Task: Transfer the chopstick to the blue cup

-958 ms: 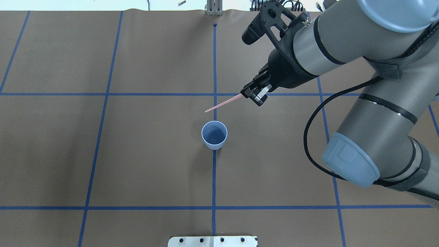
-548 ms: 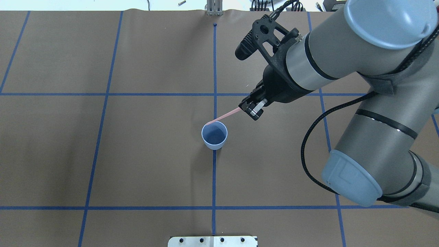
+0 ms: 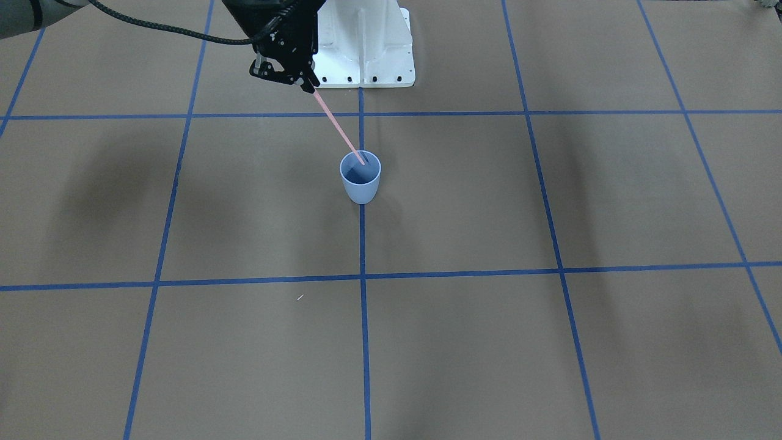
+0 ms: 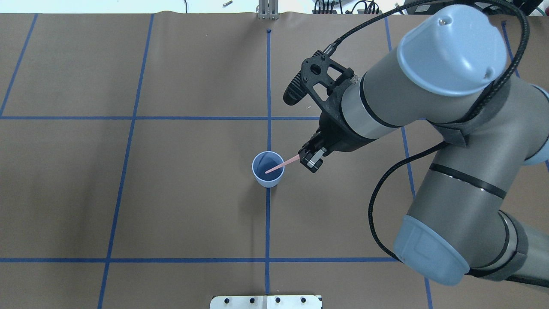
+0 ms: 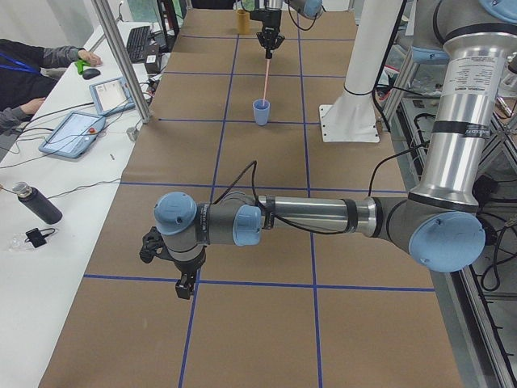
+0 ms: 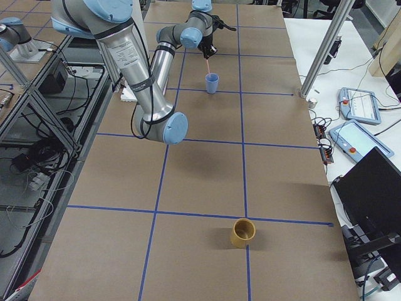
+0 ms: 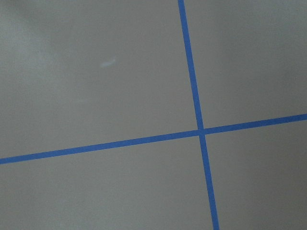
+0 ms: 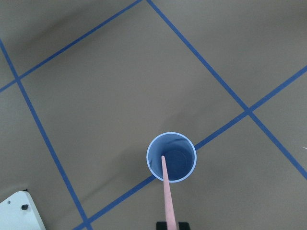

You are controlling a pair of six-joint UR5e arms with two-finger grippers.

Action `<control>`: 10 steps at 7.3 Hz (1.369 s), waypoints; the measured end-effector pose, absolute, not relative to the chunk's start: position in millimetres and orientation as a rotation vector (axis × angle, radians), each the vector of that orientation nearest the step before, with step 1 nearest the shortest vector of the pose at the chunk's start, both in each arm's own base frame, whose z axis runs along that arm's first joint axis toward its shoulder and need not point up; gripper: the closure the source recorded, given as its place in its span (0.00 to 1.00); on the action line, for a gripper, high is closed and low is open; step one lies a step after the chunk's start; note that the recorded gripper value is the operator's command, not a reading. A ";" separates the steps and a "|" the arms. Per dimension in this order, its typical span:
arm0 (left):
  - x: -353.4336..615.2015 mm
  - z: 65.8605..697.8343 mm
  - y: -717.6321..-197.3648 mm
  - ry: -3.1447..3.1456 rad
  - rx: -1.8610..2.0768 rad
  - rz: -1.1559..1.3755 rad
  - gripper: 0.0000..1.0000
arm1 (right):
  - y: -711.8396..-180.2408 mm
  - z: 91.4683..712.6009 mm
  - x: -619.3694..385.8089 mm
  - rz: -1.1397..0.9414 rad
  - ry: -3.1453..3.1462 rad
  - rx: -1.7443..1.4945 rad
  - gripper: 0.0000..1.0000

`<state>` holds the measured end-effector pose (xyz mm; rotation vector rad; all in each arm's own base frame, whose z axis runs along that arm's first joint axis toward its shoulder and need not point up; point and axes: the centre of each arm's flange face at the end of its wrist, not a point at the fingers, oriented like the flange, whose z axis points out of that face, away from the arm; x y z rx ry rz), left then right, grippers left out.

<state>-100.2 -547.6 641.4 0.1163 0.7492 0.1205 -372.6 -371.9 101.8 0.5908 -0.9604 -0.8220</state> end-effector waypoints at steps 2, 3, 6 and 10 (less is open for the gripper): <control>-100.2 641.9 -547.6 0.749 0.115 0.120 0.02 | -366.9 107.6 -382.4 -0.827 -0.937 0.579 0.98; -100.2 642.0 -547.6 0.749 0.115 0.120 0.02 | -367.2 108.4 -387.6 -0.828 -0.926 0.577 0.76; -100.2 641.5 -548.0 0.749 0.116 0.120 0.02 | -370.1 109.3 -403.9 -0.817 -0.894 0.578 0.00; -100.1 640.7 -548.3 0.749 0.117 0.121 0.02 | -404.7 111.9 -380.6 -0.717 -0.854 0.586 0.00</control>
